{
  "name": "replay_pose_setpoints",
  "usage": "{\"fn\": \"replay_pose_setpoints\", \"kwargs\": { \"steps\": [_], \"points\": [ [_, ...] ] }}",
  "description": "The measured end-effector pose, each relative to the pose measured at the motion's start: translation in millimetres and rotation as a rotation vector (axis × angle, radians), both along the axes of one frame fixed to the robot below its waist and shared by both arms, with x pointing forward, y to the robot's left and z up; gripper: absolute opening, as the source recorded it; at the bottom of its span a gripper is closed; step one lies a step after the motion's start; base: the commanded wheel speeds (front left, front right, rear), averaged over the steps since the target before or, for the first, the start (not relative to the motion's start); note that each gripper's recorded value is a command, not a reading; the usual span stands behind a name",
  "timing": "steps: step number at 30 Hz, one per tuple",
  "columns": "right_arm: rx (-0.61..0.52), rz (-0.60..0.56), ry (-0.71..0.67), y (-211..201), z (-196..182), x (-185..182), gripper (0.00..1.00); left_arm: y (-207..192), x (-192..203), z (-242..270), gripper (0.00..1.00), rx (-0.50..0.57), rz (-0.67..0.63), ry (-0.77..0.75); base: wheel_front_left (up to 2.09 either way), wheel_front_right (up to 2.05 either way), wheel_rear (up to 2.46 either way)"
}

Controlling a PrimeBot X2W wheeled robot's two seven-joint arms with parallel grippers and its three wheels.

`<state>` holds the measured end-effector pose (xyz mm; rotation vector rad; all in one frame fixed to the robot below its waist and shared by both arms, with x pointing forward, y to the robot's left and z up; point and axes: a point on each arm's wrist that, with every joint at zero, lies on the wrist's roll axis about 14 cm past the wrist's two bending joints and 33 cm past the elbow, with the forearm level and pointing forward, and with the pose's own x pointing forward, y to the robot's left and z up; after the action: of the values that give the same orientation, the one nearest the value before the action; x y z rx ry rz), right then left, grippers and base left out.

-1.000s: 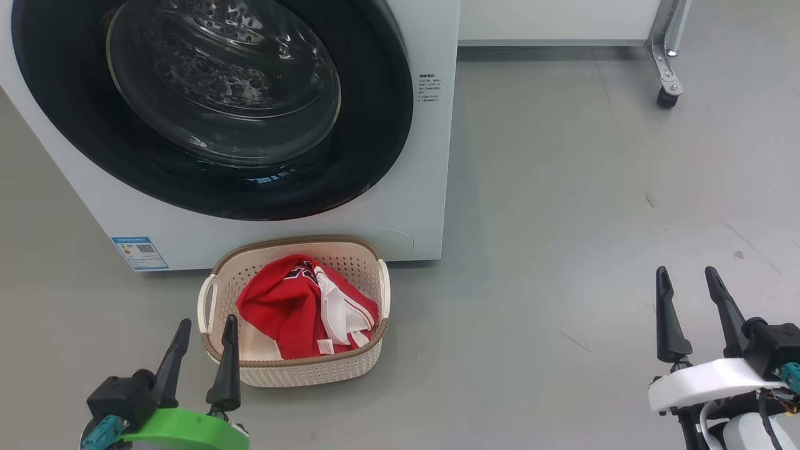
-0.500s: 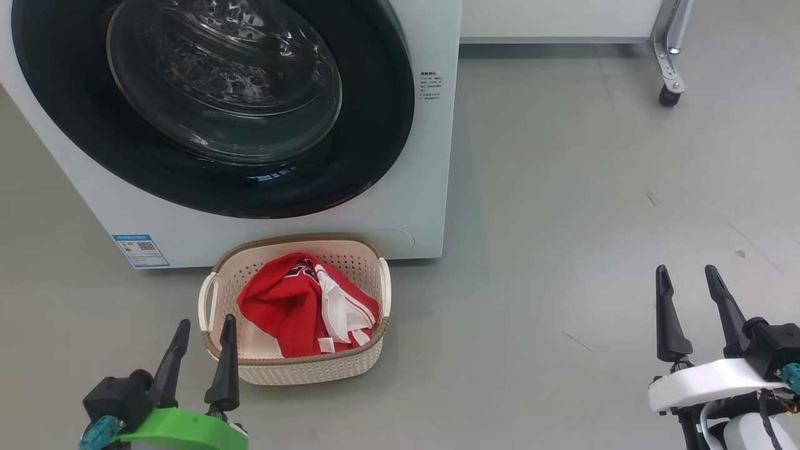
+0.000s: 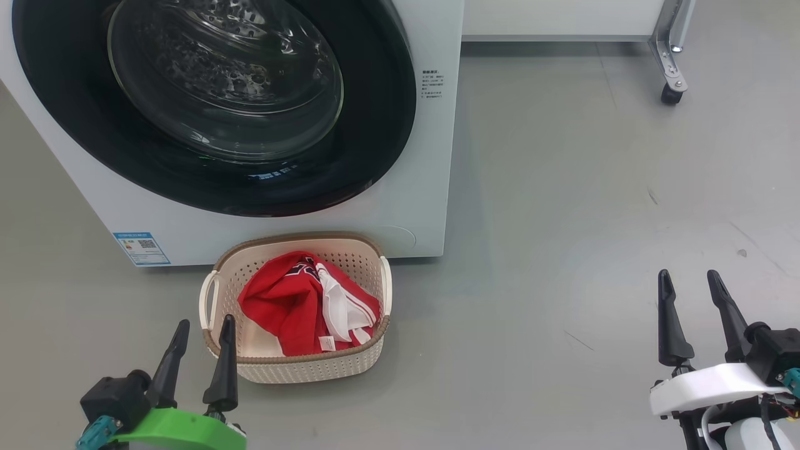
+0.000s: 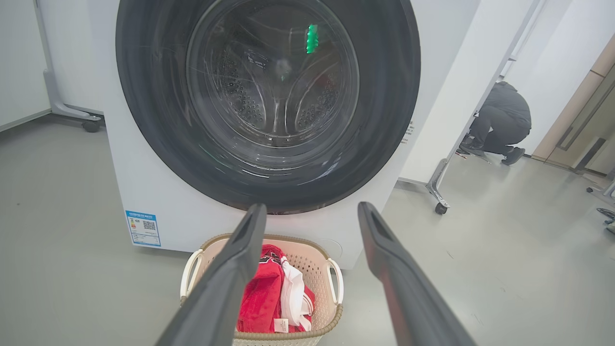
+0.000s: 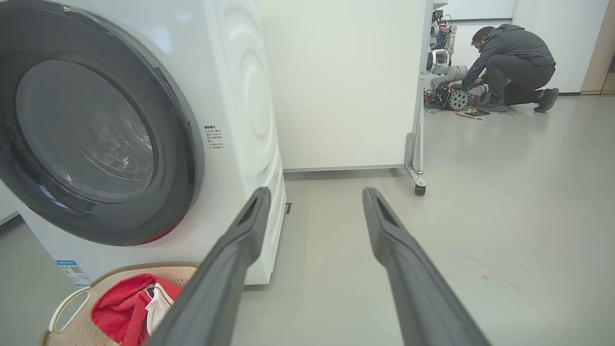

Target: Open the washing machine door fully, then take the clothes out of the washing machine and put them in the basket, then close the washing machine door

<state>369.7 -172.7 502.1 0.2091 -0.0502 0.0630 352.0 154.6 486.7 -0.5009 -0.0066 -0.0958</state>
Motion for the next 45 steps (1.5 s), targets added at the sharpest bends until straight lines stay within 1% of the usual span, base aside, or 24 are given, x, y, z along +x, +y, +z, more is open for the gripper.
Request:
{"fn": "replay_pose_setpoints", "kwargs": {
  "steps": [6,7,11,17,23,28,32,45],
  "points": [
    [0.002,0.002,0.000,1.7,-0.2,0.3,1.00,2.1,-0.1,-0.4,1.00,-0.003,0.003,0.002,0.00,0.00,0.00],
    [0.003,0.001,0.008,1.9,-2.5,-0.2,0.00,1.7,-0.5,-2.2,0.00,-0.003,0.003,0.008,0.00,0.00,0.00],
    [0.022,-0.003,0.072,6.2,-23.0,-8.9,0.00,-4.5,-8.1,-18.9,0.00,-0.017,-0.002,0.061,0.00,0.00,0.00],
    [0.062,-0.020,0.094,2.0,-27.1,-10.3,0.00,-3.4,-8.8,-21.4,0.00,-0.061,0.007,0.078,0.00,0.00,0.00],
    [0.151,-0.048,0.131,-5.1,-32.6,-10.8,0.00,1.0,-7.7,-23.2,0.00,-0.138,0.029,0.099,0.00,0.00,0.00],
    [0.236,-0.067,0.153,-7.7,-36.3,-11.6,0.00,4.0,-6.9,-24.9,0.00,-0.179,0.039,0.117,0.00,0.00,0.00],
    [0.271,-0.070,0.164,-8.8,-37.2,-11.0,0.00,4.8,-6.5,-25.9,0.00,-0.210,0.043,0.127,0.00,0.00,0.00],
    [0.441,-0.101,0.194,-15.4,-40.4,-9.2,0.00,11.6,-4.4,-28.7,0.00,-0.338,0.071,0.161,0.00,0.00,0.00]
  ]
}}
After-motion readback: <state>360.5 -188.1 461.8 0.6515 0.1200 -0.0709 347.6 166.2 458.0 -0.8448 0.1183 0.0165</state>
